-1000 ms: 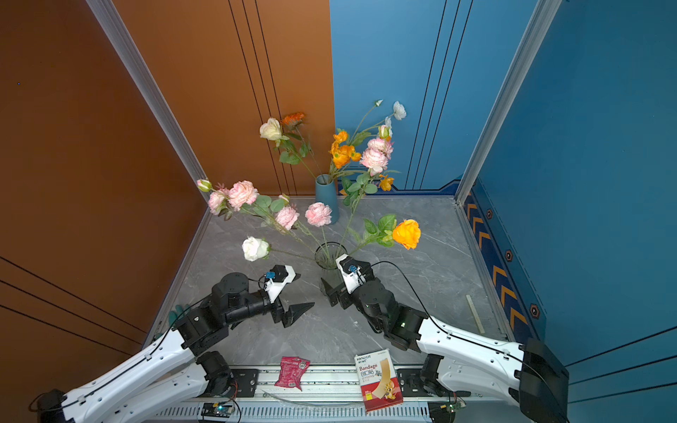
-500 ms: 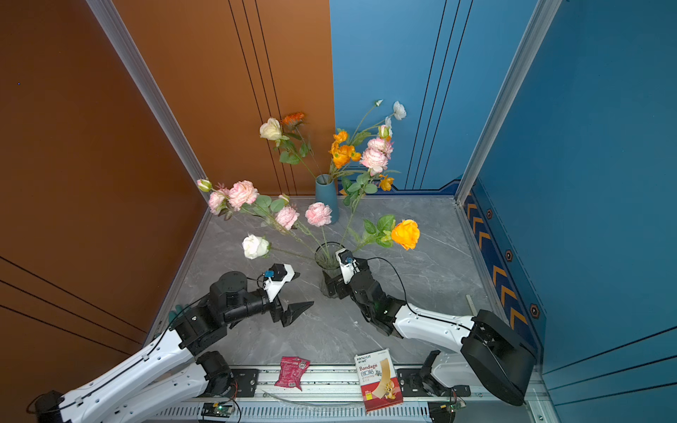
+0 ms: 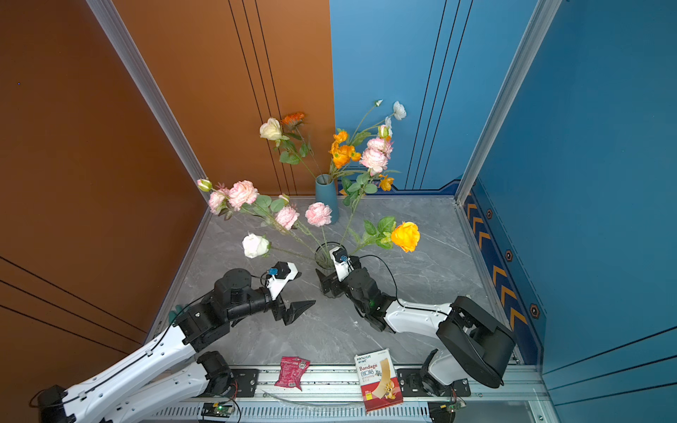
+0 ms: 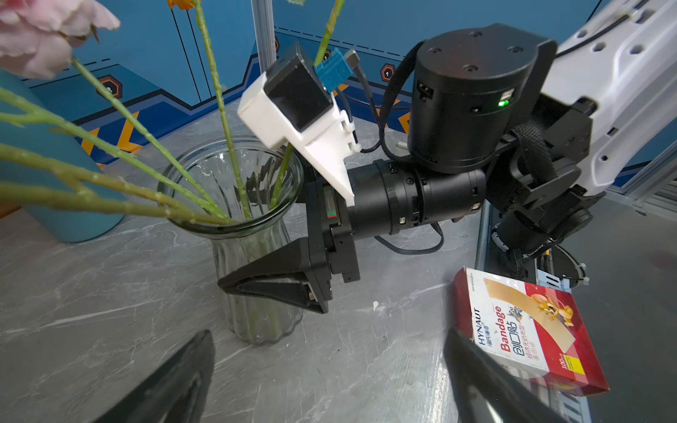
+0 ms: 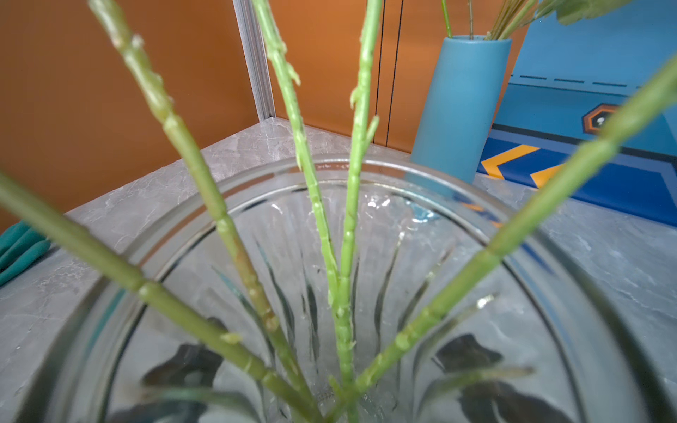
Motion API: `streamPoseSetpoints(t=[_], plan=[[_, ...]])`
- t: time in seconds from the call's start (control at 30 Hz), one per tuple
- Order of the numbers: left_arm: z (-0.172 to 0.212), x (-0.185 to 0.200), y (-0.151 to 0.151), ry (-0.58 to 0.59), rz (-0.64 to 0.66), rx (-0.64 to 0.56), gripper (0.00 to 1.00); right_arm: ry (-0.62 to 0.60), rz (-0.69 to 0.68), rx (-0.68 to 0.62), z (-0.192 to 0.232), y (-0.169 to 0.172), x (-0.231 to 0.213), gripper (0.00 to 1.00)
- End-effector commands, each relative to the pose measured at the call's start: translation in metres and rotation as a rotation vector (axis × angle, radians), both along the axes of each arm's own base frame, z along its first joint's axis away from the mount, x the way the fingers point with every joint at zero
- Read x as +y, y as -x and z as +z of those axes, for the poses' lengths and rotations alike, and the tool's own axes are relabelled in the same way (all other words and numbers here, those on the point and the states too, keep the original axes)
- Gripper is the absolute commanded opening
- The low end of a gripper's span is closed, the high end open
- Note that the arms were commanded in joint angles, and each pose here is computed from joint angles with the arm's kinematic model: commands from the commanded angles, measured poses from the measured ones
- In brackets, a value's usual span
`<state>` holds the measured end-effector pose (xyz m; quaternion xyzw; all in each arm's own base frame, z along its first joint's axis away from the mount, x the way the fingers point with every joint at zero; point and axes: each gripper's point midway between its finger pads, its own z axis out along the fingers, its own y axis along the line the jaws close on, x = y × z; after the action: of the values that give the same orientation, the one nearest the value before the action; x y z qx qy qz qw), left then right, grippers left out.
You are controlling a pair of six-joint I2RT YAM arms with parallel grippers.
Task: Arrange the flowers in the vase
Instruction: 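Open the right gripper and release the white rose in the vase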
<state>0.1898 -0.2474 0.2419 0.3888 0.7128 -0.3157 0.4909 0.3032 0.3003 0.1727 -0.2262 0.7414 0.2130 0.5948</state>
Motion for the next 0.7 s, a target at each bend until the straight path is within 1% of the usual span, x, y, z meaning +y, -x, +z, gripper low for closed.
streamPoseSetpoints(t=[0.0, 0.07, 0.13, 0.23, 0.47, 0.67], plan=[[0.020, 0.003, -0.004, 0.025, 0.016, -0.039, 0.98, -0.037, 0.007, -0.066, 0.021, -0.005, 0.007, 0.86], [0.019, 0.003, -0.003, 0.021, 0.019, -0.041, 0.98, -0.038, 0.009, -0.073, 0.021, -0.006, 0.008, 0.73], [0.018, 0.004, -0.003, 0.020, 0.020, -0.038, 0.98, -0.039, 0.017, -0.080, 0.021, -0.006, 0.010, 0.67], [0.016, 0.004, -0.003, 0.020, 0.020, -0.033, 0.98, -0.048, 0.030, -0.094, 0.025, -0.006, 0.012, 0.55], [0.018, 0.004, -0.003, 0.023, 0.019, -0.033, 0.98, -0.062, 0.014, -0.145, 0.044, -0.005, 0.005, 0.42], [0.019, 0.002, -0.001, 0.028, 0.006, -0.033, 0.98, -0.114, -0.036, -0.194, 0.069, -0.004, -0.019, 0.37]])
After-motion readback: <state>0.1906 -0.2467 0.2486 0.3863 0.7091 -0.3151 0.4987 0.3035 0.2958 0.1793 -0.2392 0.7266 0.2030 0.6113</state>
